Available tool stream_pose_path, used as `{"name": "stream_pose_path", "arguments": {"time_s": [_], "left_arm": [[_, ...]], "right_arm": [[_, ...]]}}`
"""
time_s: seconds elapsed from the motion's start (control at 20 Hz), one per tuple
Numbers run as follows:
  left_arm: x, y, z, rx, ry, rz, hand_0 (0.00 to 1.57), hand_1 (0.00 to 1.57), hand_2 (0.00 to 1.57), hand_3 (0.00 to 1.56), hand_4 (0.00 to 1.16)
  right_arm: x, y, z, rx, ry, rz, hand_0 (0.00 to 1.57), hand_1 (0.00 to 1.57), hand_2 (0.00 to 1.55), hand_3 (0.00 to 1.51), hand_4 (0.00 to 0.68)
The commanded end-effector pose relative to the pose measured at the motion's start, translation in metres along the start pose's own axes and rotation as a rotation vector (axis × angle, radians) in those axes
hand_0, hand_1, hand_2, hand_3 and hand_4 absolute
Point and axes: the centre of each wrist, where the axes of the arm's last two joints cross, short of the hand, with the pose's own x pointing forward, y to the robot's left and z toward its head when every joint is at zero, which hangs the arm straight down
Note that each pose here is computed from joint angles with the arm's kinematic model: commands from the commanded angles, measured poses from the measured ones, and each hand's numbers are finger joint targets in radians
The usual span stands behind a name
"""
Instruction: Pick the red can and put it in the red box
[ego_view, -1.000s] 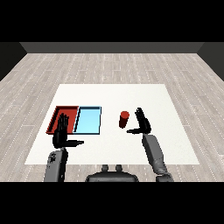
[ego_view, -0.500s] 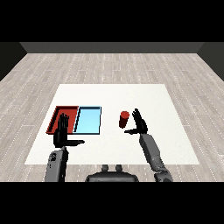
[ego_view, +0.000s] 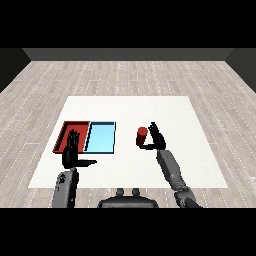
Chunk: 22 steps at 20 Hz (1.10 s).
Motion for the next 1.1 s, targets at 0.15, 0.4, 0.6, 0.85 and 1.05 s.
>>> {"name": "stream_pose_path", "arguments": {"time_s": [0.15, 0.4, 0.6, 0.85, 1.05], "left_arm": [[-0.001, -0.008, 0.0097, 0.003, -0.016, -0.003, 0.00, 0.00, 0.00, 0.00, 0.00], [0.010, -0.009, 0.0038, 0.005, -0.021, -0.005, 0.00, 0.00, 0.00, 0.00, 0.00], [0.020, 0.005, -0.0077, -0.002, 0.004, 0.020, 0.00, 0.00, 0.00, 0.00, 0.00], [0.011, 0.008, -0.0083, 0.007, -0.016, 0.013, 0.00, 0.00, 0.00, 0.00, 0.00], [0.014, -0.014, -0.0045, 0.026, -0.012, 0.013, 0.00, 0.00, 0.00, 0.00, 0.00]], "right_arm": [[-0.013, 0.014, -0.008, 0.020, 0.012, 0.025, 0.00, 0.00, 0.00, 0.00, 0.000], [0.005, 0.012, -0.034, 0.005, 0.017, -0.009, 0.00, 0.00, 0.00, 0.00, 0.000], [-0.003, 0.021, -0.019, -0.018, 0.034, 0.011, 0.00, 0.00, 0.00, 0.00, 0.000], [-0.004, 0.026, -0.037, 0.032, 0.054, 0.009, 0.00, 0.00, 0.00, 0.00, 0.000], [-0.016, 0.041, -0.034, 0.011, 0.038, 0.005, 0.00, 0.00, 0.00, 0.00, 0.000]]}}
